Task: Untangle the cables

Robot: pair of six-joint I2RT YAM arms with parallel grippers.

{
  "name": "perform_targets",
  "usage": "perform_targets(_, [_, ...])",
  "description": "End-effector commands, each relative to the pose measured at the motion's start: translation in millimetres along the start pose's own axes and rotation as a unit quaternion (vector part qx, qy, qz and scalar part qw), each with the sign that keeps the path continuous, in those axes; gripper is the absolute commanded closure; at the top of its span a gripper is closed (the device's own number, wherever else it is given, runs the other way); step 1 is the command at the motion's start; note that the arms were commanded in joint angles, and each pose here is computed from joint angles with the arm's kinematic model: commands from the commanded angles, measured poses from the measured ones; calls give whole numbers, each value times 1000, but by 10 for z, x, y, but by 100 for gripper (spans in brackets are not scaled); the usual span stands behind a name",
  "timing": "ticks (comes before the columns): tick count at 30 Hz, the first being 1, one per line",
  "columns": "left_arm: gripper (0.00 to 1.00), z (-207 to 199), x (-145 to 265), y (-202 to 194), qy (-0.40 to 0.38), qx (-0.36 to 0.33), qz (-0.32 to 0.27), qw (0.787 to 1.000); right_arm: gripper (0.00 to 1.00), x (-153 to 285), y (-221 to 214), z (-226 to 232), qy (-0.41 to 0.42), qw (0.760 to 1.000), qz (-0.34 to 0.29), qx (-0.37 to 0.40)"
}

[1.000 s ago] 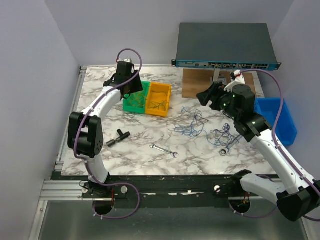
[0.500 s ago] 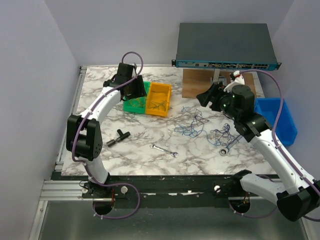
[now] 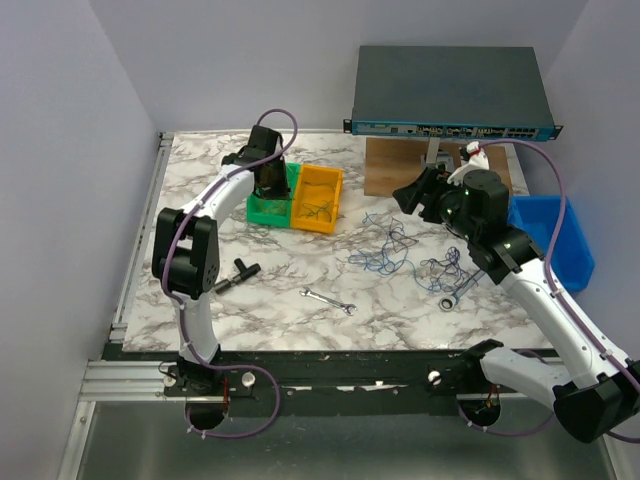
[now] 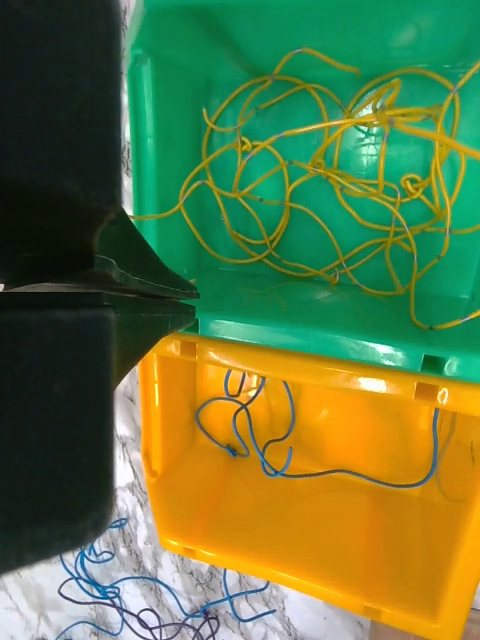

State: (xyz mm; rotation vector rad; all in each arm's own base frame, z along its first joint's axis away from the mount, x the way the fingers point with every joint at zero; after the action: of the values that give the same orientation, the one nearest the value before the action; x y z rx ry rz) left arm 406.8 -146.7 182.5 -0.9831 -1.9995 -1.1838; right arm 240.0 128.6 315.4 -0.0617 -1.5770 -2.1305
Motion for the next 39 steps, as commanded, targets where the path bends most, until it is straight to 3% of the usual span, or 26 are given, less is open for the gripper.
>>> perform_targets(1, [100,81,125,194,26,9,-39,999,23,34,31,-13,-10,1000,-2,14])
perform_targets(5, [100,139,181,359,23,18,-55,998,23,20,1,-35,-18,1000,4,19])
perform_targets(10, [100,139,-62,522,39,21,-47,998,23,-51,-90,-54,-15,999,21,22])
perform_targets(19, [99,171,-595,560,50,32,15,998,21,-334,-918,-345,-67,987,149,3])
perform_targets(21, [91,168,-519,545,46,30,3,998,16,-377,-1127,-438,-86,980,179,6])
perform_targets(26, [54,92,-116,540,24,26,-50,998,12,-452,-1371,-600,-135,965,222,29])
perform_targets(31, [36,-75,306,530,-6,18,-86,996,11,-679,-1293,-617,-170,963,207,24])
perform_targets(32, [33,-118,392,518,-14,17,-93,995,1,-731,-1285,-620,-182,960,210,20])
perform_targets(39, [9,-291,746,36,-64,12,-117,991,0,-1002,-1238,-713,-267,945,187,6])
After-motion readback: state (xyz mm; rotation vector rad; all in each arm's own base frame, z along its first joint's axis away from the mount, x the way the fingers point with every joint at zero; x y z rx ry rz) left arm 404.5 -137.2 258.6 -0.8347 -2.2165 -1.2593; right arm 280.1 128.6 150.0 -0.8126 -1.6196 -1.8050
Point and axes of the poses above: each gripper's point midway between its finger pads, its own x axis back along the fingers, its own z axis along the line the jaws close on, y = z × x, the point moved 9 cm from there along x, back along the fingers, and after that the axes turned 10 degrees about x, right-handed, at the moved point
